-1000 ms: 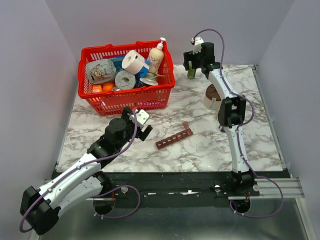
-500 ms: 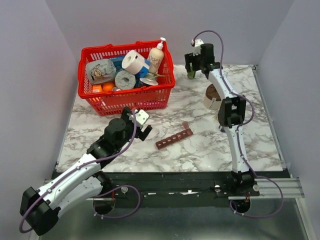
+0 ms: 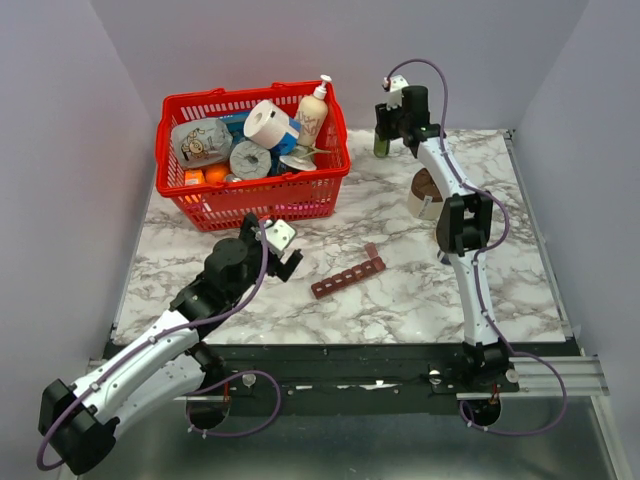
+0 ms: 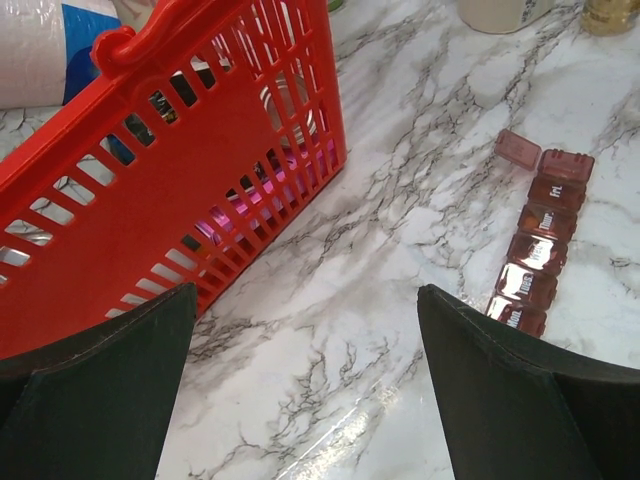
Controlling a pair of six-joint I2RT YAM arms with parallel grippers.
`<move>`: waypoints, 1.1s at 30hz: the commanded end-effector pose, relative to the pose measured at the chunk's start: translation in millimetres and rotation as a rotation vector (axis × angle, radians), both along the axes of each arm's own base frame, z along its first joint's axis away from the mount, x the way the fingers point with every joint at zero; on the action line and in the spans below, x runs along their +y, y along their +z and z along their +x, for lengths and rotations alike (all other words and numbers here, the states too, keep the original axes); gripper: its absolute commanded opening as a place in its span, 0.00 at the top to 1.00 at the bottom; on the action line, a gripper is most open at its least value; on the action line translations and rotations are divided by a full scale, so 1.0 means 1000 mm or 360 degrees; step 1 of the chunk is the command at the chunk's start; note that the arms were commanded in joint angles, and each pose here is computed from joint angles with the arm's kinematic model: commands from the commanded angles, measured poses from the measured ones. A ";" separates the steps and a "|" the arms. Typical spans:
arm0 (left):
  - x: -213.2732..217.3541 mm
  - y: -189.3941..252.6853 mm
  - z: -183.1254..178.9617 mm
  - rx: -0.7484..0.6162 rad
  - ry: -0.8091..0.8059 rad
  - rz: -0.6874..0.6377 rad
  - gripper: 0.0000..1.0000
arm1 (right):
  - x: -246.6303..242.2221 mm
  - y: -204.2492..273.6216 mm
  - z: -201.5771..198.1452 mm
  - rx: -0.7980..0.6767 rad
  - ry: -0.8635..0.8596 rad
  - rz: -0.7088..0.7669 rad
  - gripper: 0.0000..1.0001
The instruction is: Sort the pills into containers
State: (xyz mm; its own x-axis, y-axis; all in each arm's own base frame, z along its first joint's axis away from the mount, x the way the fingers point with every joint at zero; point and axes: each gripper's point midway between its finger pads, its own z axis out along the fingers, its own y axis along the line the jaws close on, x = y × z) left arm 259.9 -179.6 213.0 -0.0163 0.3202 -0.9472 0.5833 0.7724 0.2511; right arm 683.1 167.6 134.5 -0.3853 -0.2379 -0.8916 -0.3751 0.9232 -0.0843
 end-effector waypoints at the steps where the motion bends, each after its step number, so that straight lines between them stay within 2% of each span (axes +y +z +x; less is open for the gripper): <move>1: -0.002 0.003 -0.005 0.0000 -0.0046 -0.0034 0.01 | 0.001 0.006 -0.005 -0.0015 0.0049 -0.0018 0.57; 4: -0.004 0.004 -0.008 0.0001 -0.0068 -0.0052 0.01 | 0.004 0.006 -0.015 0.0028 0.0081 0.0019 0.61; 5: -0.003 0.001 -0.010 0.0022 -0.0077 -0.0044 0.01 | 0.004 0.029 -0.018 -0.0023 0.0091 0.0049 0.61; 7: -0.006 0.003 -0.012 0.0017 -0.0105 -0.0055 0.01 | 0.008 0.026 -0.030 0.0019 0.0128 0.0081 0.61; 8: -0.006 0.003 -0.013 0.0015 -0.0115 -0.0062 0.01 | 0.010 0.051 -0.036 -0.0043 0.0145 0.0106 0.61; 9: -0.010 0.003 -0.016 0.0016 -0.0160 -0.0069 0.01 | 0.010 0.056 -0.040 -0.0040 0.0156 0.0118 0.61; 16: -0.023 0.005 -0.023 -0.0008 -0.0281 -0.0122 0.01 | 0.019 0.085 -0.100 0.0029 0.0304 0.0235 0.65; 18: -0.026 0.007 -0.023 -0.0038 -0.0300 -0.0154 0.01 | 0.019 0.066 -0.121 0.0122 0.0337 0.0248 0.65; 19: -0.028 0.007 -0.023 -0.0045 -0.0311 -0.0176 0.01 | 0.022 0.082 -0.135 0.0097 0.0393 0.0276 0.66; 20: -0.031 0.002 -0.024 -0.0031 -0.0335 -0.0191 0.01 | 0.022 0.059 -0.151 0.0185 0.0418 0.0279 0.66; 22: -0.039 0.014 -0.023 -0.0094 -0.0367 -0.0294 0.01 | 0.025 0.056 -0.173 0.0211 0.0484 0.0304 0.66; 23: -0.045 0.004 -0.024 -0.0039 -0.0398 -0.0332 0.01 | 0.025 0.069 -0.183 0.0166 0.0507 0.0309 0.66; 24: -0.050 0.014 -0.020 -0.0096 -0.0407 -0.0397 0.01 | 0.024 0.054 -0.198 0.0230 0.0521 0.0312 0.66; 26: -0.060 0.015 -0.015 -0.0088 -0.0424 -0.0506 0.01 | 0.027 0.069 -0.220 0.0207 0.0592 0.0347 0.66; 28: -0.068 0.013 -0.013 -0.0082 -0.0459 -0.0574 0.01 | 0.030 0.058 -0.247 0.0289 0.0651 0.0401 0.66; 29: -0.075 0.000 -0.009 -0.0032 -0.0474 -0.0565 0.01 | 0.031 0.071 -0.260 0.0263 0.0677 0.0417 0.66; 31: -0.088 0.008 -0.006 -0.0067 -0.0544 -0.0635 0.01 | 0.035 0.067 -0.282 0.0314 0.0725 0.0460 0.66; 32: -0.095 -0.005 0.000 -0.0008 -0.0552 -0.0618 0.01 | 0.038 0.067 -0.291 0.0339 0.0746 0.0467 0.66; 33: -0.102 0.007 0.004 -0.0057 -0.0579 -0.0659 0.01 | 0.039 0.078 -0.300 0.0305 0.0763 0.0473 0.66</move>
